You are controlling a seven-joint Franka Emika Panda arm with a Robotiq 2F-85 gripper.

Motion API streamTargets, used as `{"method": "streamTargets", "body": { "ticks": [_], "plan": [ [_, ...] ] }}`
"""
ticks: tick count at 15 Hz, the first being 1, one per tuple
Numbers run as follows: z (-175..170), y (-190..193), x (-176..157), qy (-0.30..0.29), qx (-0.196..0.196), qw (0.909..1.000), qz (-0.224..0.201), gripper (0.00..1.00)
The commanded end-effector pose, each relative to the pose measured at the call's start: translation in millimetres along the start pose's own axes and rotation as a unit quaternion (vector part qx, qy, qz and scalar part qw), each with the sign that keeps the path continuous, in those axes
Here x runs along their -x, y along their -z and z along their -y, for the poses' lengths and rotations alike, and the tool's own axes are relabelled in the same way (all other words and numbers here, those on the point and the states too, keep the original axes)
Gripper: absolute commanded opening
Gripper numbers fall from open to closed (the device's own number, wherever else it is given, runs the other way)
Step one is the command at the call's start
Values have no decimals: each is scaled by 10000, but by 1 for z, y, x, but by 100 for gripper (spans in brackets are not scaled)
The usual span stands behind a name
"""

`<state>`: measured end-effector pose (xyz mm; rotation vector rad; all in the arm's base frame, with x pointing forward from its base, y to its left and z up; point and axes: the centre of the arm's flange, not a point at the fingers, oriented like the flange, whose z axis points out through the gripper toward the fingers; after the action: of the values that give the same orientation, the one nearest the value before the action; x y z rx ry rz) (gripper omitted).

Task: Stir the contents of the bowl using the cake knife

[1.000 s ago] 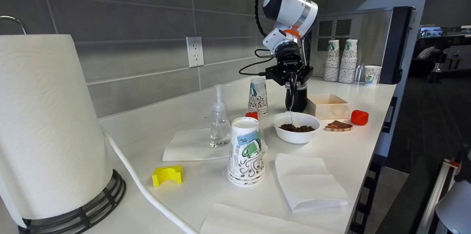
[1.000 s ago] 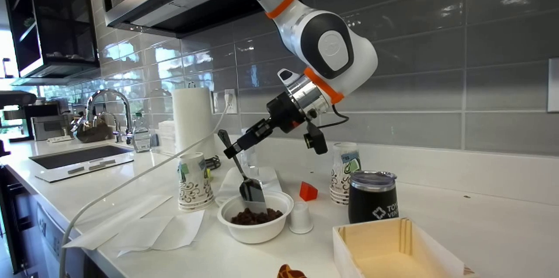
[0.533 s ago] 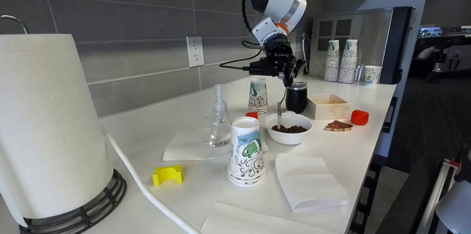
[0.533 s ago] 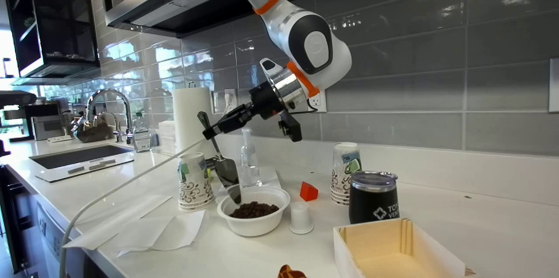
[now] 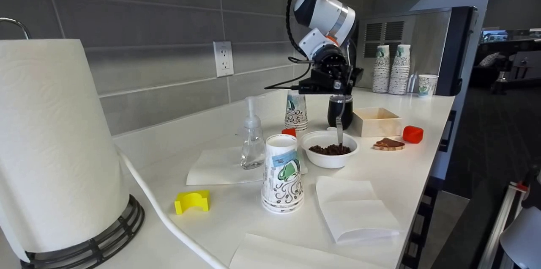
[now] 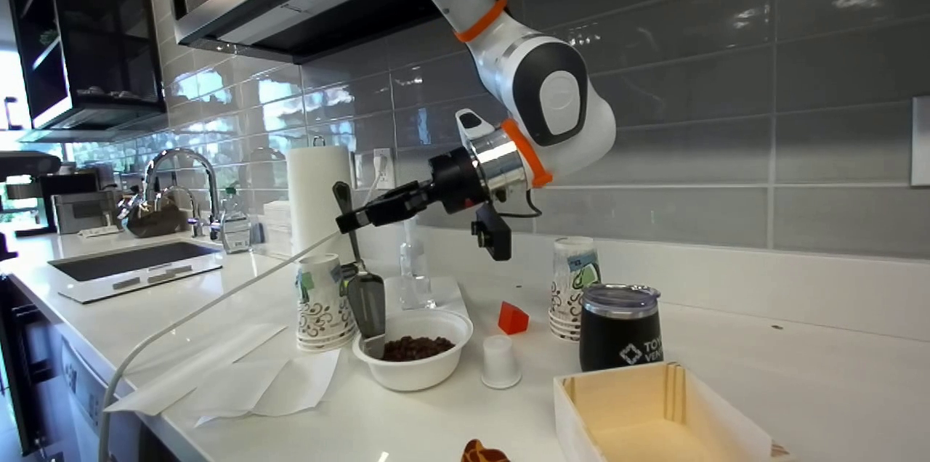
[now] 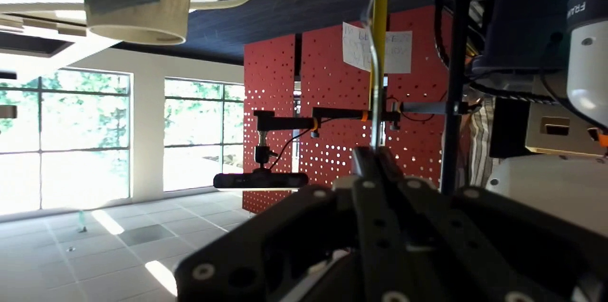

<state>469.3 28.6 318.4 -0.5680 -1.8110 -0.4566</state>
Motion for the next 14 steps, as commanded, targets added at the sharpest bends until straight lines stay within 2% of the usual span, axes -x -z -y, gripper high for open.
{"method": "streamTargets", "body": {
  "ticks": [1,5,9,12,14],
  "plan": [
    [9,18,10,-119,302,9992,237,1],
    [11,26,12,107,613,9943,865,1],
    [-5,25,9,404,637,9893,1247,1],
    [-23,18,4,649,468,9893,1216,1],
    [-32,14,0,681,321,9923,979,1]
  ]
}}
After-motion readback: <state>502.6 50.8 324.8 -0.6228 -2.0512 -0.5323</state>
